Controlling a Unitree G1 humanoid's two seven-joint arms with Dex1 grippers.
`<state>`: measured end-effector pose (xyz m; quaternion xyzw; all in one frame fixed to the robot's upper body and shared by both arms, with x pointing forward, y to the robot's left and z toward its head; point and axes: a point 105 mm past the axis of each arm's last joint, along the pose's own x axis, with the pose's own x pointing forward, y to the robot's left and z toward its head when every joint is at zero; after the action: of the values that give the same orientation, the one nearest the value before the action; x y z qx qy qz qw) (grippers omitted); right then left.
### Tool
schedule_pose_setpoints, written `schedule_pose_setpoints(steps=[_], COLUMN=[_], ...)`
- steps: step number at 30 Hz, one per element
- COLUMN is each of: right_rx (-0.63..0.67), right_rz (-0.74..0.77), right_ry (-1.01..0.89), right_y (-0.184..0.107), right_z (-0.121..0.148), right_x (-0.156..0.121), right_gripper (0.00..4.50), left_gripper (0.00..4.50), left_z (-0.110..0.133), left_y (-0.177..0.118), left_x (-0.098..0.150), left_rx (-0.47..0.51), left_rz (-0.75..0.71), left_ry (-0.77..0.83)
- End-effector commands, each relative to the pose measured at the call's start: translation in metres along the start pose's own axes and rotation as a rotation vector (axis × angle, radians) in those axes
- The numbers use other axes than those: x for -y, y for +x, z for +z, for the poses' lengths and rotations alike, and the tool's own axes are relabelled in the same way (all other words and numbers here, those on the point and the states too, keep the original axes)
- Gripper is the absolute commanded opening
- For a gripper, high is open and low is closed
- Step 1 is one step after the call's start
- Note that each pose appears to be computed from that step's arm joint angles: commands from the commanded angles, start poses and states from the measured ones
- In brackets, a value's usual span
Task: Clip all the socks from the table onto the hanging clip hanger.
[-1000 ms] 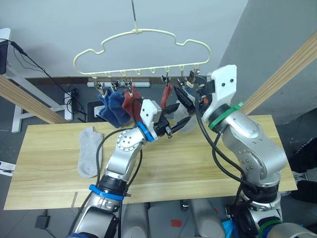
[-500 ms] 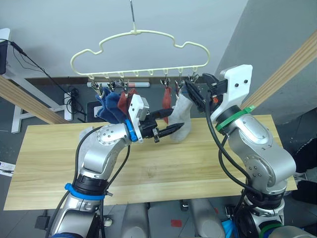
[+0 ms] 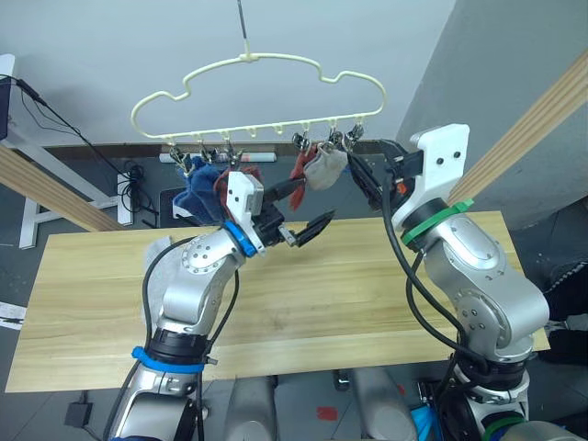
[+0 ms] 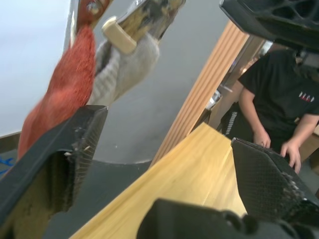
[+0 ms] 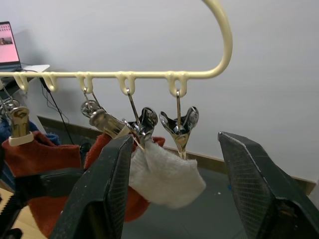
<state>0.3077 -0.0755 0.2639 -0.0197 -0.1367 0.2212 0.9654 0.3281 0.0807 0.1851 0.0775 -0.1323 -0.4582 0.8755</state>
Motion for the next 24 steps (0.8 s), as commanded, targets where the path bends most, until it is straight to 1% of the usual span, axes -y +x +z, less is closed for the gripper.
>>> schedule_pose_setpoints(steps=[1,6,10,14,21,24], right_rx=[0.037,0.037,0.026,0.023,0.032,0.044], right_rz=[-0.019,-0.029,-0.041,-0.065,-0.09,-0.089], right_ry=[-0.02,-0.007,0.001,-0.002,-0.009,-0.006], right_y=[-0.004,0.0,0.004,0.009,0.022,0.027], right_z=[0.009,0.007,0.003,0.0,-0.001,0.0], right_x=[0.001,0.0,-0.001,0.001,0.005,0.004], right_gripper=[2.82,2.82,2.82,2.82,2.82,2.82], left_gripper=[4.46,4.46,4.46,4.46,4.46,4.46], left_z=[0.022,0.04,0.054,0.065,0.072,0.075], left_y=[-0.007,-0.009,-0.007,-0.004,0.0,0.001], left_x=[0.011,0.018,0.02,0.016,0.009,0.011], left_rx=[0.047,0.052,0.069,0.08,0.08,0.084], left_rz=[-0.095,-0.2,-0.237,-0.247,-0.229,-0.24], left_ry=[0.061,0.062,0.044,0.037,0.067,0.071])
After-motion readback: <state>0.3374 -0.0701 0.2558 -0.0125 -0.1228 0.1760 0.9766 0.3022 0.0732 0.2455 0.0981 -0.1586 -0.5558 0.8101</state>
